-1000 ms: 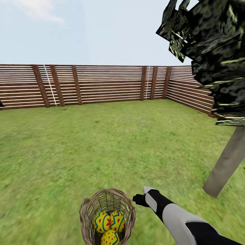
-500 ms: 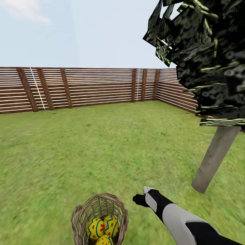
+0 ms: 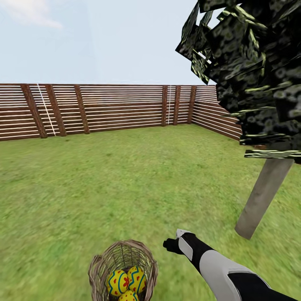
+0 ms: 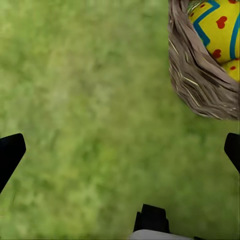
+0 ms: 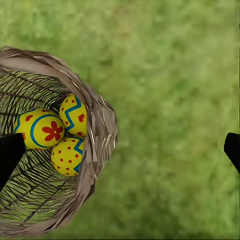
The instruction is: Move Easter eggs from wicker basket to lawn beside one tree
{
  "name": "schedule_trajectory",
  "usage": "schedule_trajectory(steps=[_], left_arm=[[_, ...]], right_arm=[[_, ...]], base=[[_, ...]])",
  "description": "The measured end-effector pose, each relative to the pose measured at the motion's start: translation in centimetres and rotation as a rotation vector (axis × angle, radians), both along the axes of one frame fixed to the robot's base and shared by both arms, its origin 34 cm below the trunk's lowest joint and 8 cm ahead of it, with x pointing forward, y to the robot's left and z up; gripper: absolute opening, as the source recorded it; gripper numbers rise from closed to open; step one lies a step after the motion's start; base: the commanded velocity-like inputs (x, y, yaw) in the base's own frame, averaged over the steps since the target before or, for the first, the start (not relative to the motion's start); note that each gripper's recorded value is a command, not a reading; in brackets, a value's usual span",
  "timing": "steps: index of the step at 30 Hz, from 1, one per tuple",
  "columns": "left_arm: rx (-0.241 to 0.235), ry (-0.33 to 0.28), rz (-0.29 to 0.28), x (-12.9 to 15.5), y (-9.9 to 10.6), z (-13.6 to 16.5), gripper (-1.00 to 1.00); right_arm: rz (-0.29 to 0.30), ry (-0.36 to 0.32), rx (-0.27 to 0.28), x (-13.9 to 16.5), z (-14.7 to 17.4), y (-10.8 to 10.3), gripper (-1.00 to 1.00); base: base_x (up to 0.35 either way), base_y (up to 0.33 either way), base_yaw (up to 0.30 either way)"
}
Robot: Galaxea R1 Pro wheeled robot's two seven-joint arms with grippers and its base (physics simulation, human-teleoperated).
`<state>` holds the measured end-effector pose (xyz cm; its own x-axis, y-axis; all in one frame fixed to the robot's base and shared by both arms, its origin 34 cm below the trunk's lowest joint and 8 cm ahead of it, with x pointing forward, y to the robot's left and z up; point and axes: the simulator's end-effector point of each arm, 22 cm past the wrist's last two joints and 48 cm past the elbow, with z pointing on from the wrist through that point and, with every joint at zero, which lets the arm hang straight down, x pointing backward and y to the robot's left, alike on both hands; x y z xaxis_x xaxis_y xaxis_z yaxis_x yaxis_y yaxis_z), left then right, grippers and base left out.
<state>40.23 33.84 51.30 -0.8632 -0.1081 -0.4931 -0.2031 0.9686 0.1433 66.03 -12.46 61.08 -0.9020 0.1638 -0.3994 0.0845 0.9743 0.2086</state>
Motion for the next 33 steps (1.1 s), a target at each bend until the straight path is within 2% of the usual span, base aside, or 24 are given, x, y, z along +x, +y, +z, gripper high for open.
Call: schedule_trajectory(steps=[6, 15, 18, 23, 29, 33], left_arm=[[0.000, -0.002, 0.000, 0.1, 0.0, 1.1, 1.00], [0.001, -0.010, 0.000, 0.5, 0.0, 2.8, 1.00], [-0.003, -0.010, 0.000, 0.7, -0.1, 3.5, 1.00], [-0.020, 0.021, -0.001, 1.3, -0.4, 5.0, 1.00], [-0.038, 0.022, -0.018, 5.5, -0.8, 10.8, 1.00], [-0.062, 0.048, -0.031, 7.4, -1.4, 14.5, 1.00]], right_arm=[[0.000, -0.002, -0.001, 0.1, 1.1, 0.0, 1.00], [-0.001, -0.011, -0.002, 0.3, 3.1, -0.1, 1.00], [-0.008, -0.013, -0.008, 0.4, 3.7, -0.7, 1.00], [-0.013, -0.017, -0.014, 0.6, 4.6, -1.2, 1.00], [-0.017, -0.019, -0.017, 0.6, 5.6, -1.6, 1.00], [-0.023, -0.020, -0.023, 0.7, 6.2, -2.2, 1.00]], base=[[0.000, 0.000, -0.082], [0.000, 0.000, -0.197], [0.000, 0.000, -0.210], [0.000, 0.000, -0.120], [0.000, 0.000, -0.024], [0.000, 0.000, -0.005]])
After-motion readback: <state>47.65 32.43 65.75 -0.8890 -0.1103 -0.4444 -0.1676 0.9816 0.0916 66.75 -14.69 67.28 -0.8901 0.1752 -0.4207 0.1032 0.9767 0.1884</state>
